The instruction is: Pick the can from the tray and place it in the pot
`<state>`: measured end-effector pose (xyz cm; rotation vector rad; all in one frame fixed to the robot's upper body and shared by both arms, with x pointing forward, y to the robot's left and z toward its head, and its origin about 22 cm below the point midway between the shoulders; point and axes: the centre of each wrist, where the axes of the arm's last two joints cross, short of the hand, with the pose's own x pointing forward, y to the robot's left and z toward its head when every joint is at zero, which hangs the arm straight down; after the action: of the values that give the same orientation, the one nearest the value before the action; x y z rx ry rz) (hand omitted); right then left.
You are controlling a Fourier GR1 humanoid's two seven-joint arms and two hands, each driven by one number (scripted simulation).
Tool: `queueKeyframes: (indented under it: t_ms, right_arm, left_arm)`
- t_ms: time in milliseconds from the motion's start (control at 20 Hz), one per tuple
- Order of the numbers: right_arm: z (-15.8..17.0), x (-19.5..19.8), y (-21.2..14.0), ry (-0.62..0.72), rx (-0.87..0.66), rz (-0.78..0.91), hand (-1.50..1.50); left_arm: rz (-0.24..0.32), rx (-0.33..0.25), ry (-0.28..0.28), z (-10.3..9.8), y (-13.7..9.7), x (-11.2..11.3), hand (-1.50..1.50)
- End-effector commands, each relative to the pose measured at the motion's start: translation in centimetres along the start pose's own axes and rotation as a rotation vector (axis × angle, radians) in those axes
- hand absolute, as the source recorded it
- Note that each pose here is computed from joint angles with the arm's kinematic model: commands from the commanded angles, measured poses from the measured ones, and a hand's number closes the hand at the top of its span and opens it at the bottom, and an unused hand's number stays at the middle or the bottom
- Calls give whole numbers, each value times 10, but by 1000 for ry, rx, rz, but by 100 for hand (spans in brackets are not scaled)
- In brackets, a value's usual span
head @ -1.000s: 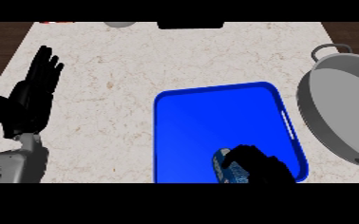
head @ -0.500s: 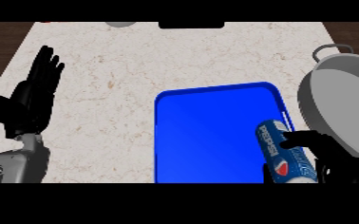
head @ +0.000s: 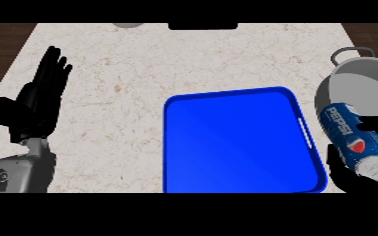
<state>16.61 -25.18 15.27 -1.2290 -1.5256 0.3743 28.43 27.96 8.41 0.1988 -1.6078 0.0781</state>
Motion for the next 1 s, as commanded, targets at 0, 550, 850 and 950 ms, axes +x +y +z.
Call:
queueKeyframes:
  t_ms: [0, 550, 850, 950]
  right_arm:
    - [-13, -24, -31, 11, -5, -144, 150]
    - [-88, -117, -29, 75, -109, 166, 150]
    - [-116, -165, 23, 98, -108, 270, 150]
    - [-118, -190, 37, 104, -71, 248, 150]
  left_arm:
    - [0, 12, -4, 5, 1, -13, 0]
    - [-2, -38, -18, -2, -1, 11, 0]
    - [6, -22, -7, -2, 14, 7, 0]
    - [3, -20, 1, -3, 12, 7, 0]
